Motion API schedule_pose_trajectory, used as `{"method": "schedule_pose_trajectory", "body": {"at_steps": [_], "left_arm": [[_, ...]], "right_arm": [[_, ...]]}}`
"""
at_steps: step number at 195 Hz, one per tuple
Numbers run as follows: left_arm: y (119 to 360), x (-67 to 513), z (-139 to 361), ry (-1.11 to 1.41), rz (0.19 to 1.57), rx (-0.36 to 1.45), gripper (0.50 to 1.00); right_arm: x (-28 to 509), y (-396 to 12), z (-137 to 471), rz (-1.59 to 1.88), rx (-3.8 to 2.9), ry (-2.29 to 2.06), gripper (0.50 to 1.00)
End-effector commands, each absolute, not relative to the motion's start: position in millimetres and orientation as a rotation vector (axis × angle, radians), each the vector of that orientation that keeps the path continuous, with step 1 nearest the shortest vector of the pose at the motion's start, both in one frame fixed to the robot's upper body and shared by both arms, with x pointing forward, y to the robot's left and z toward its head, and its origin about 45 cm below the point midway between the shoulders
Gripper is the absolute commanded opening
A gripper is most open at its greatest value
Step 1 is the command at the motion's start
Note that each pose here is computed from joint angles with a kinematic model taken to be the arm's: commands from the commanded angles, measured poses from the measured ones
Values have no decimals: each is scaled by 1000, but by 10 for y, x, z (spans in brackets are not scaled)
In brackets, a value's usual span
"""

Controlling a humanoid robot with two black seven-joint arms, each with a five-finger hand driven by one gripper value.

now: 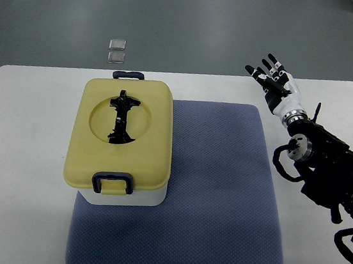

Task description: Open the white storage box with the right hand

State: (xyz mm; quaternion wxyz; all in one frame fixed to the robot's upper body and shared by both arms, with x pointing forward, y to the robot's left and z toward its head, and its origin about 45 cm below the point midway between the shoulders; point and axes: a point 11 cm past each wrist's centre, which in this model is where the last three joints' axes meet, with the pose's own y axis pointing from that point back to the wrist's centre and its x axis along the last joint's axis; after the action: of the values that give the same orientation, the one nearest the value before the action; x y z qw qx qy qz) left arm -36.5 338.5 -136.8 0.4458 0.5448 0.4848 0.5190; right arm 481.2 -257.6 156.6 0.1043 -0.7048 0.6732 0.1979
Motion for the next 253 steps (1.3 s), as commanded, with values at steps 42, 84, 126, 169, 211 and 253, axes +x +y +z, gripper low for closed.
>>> {"method": "schedule_pose_trajectory", "body": {"at_steps": [42,84,126,169,211,253], "left_arm": [[3386,-365,-1368,1201,1286,1350,1000],[3386,-364,-1368,1202,1287,1349,1000],[3386,-364,-1368,1202,1287,1349,1000],[3386,-365,-1368,1201,1286,1350,1000],[3386,-364,-1368,1202,1287,1349,1000],[3386,-364,-1368,1202,1287,1349,1000]], "right_arm": [[4819,-2576,1575,580,-2078,1990,952],[4833,-2570,1592,564,-2091,2002,952],[4882,-2485,1681,535,-2134,1974,952],[4957,-1945,1954,369,-2372,1864,952],[5085,-1827,2388,-86,-2648,1834,950],[5236,-1955,3054,-532,-2885,1624,948]]}}
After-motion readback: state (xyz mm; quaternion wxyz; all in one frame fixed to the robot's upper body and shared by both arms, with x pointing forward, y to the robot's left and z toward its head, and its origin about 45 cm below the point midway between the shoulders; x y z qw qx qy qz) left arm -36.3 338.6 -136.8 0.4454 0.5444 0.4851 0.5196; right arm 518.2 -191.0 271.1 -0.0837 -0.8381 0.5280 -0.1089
